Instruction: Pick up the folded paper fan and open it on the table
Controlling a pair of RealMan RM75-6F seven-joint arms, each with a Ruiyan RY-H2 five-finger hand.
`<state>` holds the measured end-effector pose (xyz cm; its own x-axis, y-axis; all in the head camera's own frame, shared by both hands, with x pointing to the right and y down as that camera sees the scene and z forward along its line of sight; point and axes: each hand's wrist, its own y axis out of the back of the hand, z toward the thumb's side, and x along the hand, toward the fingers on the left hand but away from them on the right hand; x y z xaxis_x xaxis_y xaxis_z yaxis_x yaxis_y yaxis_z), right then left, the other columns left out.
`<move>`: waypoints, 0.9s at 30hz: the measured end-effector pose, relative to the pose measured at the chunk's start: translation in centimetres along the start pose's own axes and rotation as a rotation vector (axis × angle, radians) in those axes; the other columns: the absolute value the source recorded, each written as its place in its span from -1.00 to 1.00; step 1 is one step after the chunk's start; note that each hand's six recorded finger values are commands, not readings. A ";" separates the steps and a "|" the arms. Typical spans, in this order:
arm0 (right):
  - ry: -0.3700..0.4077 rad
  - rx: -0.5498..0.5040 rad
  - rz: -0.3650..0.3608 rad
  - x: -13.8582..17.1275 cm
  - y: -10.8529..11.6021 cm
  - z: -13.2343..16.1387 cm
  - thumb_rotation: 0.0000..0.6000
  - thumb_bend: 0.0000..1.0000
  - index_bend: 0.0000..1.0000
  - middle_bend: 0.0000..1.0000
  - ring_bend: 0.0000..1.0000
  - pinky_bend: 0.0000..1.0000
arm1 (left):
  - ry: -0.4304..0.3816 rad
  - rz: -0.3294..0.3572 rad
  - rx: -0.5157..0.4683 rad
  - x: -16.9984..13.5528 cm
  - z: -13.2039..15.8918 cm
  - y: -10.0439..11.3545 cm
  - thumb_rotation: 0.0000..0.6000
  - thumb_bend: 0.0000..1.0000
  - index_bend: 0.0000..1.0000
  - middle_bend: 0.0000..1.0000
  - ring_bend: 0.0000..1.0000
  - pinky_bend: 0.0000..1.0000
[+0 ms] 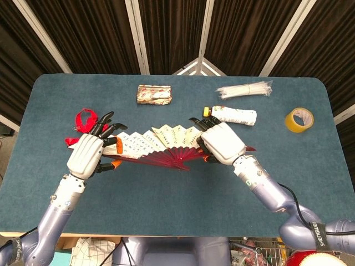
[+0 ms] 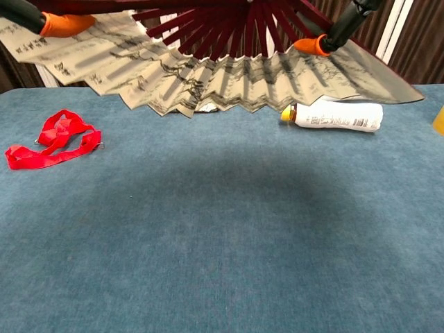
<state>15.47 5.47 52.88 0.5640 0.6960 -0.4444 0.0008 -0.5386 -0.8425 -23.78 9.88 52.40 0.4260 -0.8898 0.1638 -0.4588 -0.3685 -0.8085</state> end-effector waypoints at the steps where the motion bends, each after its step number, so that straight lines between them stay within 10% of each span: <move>1: -0.002 -0.001 0.001 0.1 0.0 -0.1 1.00 0.10 0.61 -0.72 -0.55 -0.66 | -0.002 0.002 0.010 0.1 0.0 0.0 1.00 0.04 0.35 -0.50 -1.00 -0.68; 27: -0.090 0.137 -0.163 0.6 0.5 -0.1 1.00 0.10 0.61 -0.73 -0.55 -0.66 | 0.029 0.094 0.381 -0.3 4.5 -1.9 1.00 0.03 0.34 -0.49 -1.00 -0.68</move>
<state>15.90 5.60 52.17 0.4898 0.8113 -0.3193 -0.0299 -0.3504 -0.9361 -19.53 12.02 51.37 0.3713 -0.9241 0.0906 -0.1700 -0.1636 -0.9718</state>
